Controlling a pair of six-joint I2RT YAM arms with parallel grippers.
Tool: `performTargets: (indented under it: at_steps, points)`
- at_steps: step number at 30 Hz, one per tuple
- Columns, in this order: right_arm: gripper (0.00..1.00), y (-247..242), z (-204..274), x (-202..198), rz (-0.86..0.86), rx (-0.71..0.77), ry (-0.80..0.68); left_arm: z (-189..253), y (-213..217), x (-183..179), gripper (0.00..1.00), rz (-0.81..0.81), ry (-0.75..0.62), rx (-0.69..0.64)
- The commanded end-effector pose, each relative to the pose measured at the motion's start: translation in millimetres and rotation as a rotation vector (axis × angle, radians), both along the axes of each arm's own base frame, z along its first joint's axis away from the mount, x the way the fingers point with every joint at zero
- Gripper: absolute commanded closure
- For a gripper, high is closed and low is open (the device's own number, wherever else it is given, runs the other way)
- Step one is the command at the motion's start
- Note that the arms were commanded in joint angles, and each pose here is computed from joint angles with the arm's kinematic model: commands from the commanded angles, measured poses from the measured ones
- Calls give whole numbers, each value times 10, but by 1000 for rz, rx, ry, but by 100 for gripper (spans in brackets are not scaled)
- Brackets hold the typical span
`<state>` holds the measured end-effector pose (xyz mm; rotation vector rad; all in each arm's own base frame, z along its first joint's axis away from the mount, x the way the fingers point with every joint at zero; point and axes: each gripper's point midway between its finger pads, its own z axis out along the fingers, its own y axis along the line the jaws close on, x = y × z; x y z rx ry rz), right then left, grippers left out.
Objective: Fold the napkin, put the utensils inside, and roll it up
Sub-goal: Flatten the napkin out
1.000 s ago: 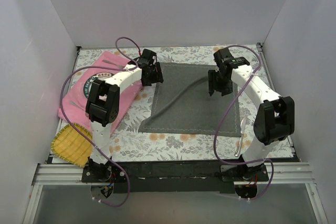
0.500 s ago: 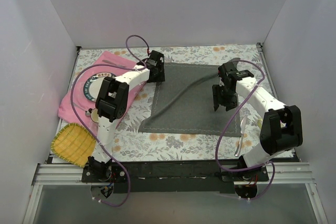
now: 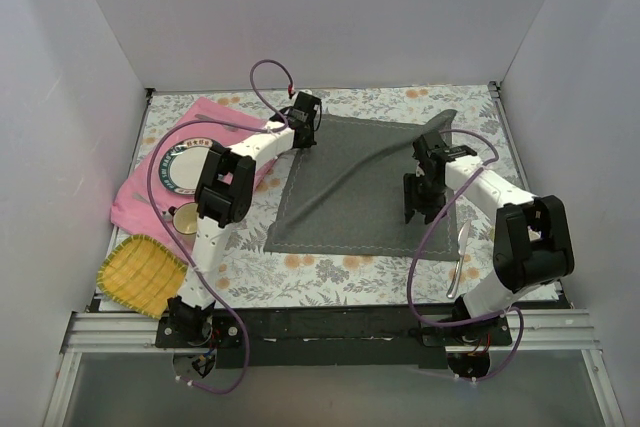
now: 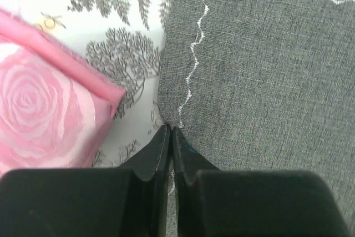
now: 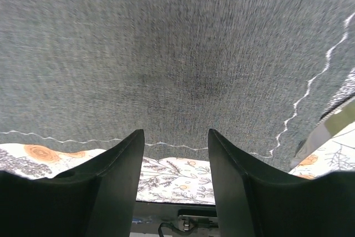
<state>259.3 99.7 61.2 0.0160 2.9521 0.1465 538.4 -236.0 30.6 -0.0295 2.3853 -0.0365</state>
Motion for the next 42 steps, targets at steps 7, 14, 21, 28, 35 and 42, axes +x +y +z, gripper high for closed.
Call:
performTargets:
  at_steps: [7, 14, 21, 28, 35, 42]
  points:
    - [46, -313, -318, -408, -129, -54, 107, 114, 128, 337, 100, 29, -105, 123]
    - [46, -379, -286, -616, -94, -34, 130, 276, 128, 349, 100, 36, -131, 117]
    - [46, -321, -132, -604, -77, 1, 120, 591, -7, 301, 94, 23, -163, 80]
    - [44, -386, 81, 138, -97, -57, 1, 1309, -327, 45, 58, 48, -200, -125]
    - [44, -438, -346, 85, -126, -75, 66, 1768, -698, -545, 54, -46, -159, -250]
    - [44, -578, -600, -444, -162, -104, 141, 1939, -481, -1129, 52, -67, -119, -288]
